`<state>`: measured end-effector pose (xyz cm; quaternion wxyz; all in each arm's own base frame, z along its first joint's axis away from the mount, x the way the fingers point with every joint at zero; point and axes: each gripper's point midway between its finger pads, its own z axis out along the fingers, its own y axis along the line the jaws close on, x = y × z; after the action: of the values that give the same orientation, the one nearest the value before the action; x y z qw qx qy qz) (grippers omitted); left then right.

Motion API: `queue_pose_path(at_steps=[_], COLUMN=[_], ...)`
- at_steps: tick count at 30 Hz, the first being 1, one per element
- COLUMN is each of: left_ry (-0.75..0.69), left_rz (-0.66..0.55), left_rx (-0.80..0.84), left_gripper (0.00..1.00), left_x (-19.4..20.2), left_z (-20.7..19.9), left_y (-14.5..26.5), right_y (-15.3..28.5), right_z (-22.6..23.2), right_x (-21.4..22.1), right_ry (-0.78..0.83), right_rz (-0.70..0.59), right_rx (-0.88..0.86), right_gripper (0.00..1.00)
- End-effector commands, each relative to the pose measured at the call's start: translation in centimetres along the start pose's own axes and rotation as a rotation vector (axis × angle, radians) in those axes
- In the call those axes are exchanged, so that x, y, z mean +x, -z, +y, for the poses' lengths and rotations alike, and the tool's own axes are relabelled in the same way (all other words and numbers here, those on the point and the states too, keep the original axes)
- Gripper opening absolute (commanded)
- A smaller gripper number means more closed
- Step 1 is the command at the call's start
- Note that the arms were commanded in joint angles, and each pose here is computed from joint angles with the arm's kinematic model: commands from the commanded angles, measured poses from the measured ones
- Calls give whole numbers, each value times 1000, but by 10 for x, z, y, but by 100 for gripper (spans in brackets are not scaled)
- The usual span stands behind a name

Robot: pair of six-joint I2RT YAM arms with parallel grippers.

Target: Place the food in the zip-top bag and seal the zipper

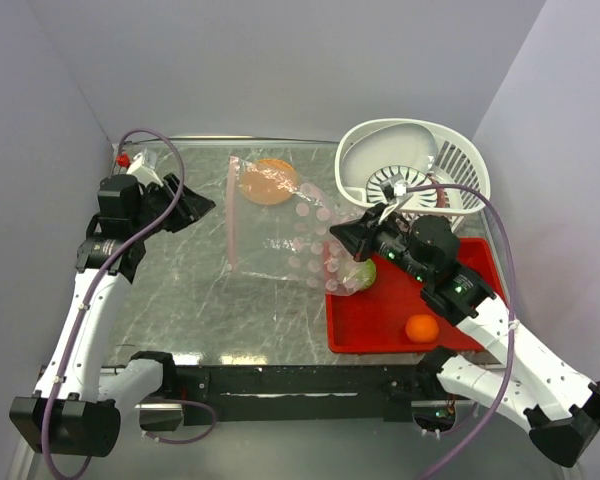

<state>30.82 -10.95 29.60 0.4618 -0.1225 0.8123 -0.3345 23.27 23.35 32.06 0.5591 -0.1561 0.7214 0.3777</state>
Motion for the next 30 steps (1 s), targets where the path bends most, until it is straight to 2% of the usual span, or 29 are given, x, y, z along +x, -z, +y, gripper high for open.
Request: queue_pose_path(at_steps=[1,9,18,26,30], left_ry=[-39,-33,-38,-52,-57], left_rz=[4,45,73,78,101], left_rx=[148,223,320,339,373], left_gripper=[48,48,47,46,46], left_x=[-3,13,19,23,29], left_z=[-29,-35,-49,-53,-55], left_y=[10,12,16,24,23], right_y=[9,8,-6,-16,-20], right_z=[17,18,10,-1,3], right_x=[-18,-30,-29,-24,-23], right_ry=[-47,-134,-172,-200,-222], right_rz=[-56,-63,-47,-35,-26], right_rx=[-129,-254,-263,-234,-274], right_gripper=[0,0,0,0,0])
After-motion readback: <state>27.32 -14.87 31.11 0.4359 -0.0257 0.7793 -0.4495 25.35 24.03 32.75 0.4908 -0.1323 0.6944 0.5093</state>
